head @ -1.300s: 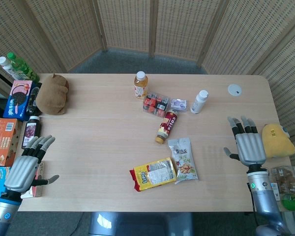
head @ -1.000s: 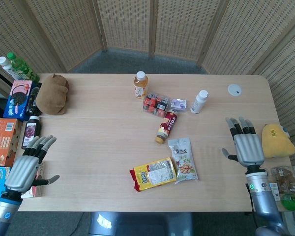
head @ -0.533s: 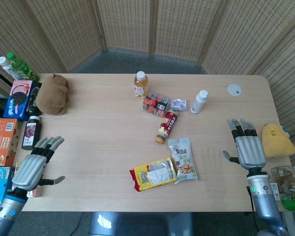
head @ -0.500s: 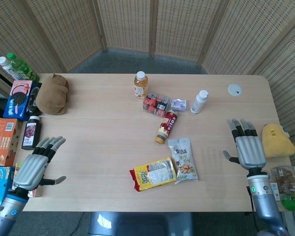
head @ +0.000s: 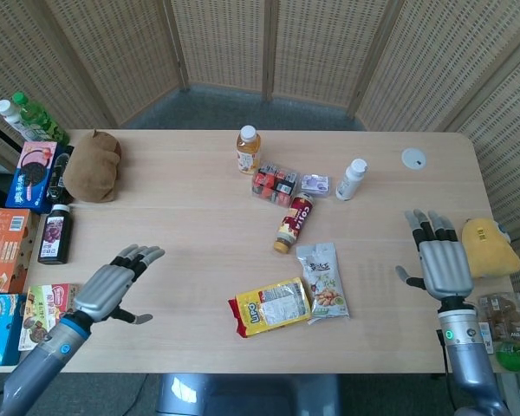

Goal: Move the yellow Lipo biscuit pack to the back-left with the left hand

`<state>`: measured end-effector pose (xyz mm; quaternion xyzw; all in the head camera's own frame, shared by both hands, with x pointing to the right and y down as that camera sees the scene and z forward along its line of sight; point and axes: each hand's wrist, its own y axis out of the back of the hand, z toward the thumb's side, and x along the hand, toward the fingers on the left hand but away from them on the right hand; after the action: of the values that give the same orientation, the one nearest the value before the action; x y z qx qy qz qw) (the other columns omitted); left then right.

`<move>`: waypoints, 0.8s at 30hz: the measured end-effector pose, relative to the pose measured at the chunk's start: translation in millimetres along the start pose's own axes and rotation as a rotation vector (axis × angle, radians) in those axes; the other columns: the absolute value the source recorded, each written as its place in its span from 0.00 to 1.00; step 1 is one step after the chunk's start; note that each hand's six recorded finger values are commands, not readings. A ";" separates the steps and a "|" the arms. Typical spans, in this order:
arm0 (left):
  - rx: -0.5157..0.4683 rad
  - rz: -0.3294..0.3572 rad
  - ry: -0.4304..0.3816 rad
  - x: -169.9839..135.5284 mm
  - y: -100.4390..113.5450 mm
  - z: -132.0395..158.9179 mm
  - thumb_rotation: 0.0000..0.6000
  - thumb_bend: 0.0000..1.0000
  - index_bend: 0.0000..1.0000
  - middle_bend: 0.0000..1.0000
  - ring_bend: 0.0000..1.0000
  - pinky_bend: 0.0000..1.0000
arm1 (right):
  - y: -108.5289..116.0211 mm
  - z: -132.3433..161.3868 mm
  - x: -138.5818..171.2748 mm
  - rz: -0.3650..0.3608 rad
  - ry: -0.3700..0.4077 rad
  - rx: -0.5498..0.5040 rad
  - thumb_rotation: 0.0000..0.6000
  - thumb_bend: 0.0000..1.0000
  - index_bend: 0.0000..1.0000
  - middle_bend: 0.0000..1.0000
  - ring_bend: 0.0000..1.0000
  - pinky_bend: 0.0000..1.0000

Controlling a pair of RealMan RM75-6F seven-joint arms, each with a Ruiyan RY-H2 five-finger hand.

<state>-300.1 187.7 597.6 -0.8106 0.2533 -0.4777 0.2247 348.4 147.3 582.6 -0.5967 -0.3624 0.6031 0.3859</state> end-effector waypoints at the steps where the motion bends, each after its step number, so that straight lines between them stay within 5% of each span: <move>1: 0.004 -0.012 -0.014 5.6 -3.5 4.9 0.93 0.00 0.00 0.00 0.00 0.00 | 0.4 -0.4 0.2 0.000 -0.002 0.001 0.88 0.25 0.00 0.09 0.00 0.00; 10: -0.023 -0.131 -0.083 43.0 -34.1 40.2 0.77 0.00 0.00 0.00 0.00 0.00 | 2.4 -3.0 2.8 0.001 -0.017 -0.007 0.87 0.25 0.00 0.09 0.00 0.00; 24: 0.090 -0.153 -0.137 76.6 -68.8 85.1 0.73 0.00 0.00 0.00 0.00 0.00 | 6.4 -4.9 5.1 -0.007 -0.020 -0.020 0.87 0.25 0.00 0.09 0.00 0.00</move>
<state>-179.2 203.3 652.3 -0.8473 0.1531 -0.4480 0.2408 353.1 148.9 574.5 -0.5933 -0.3745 0.6039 0.3783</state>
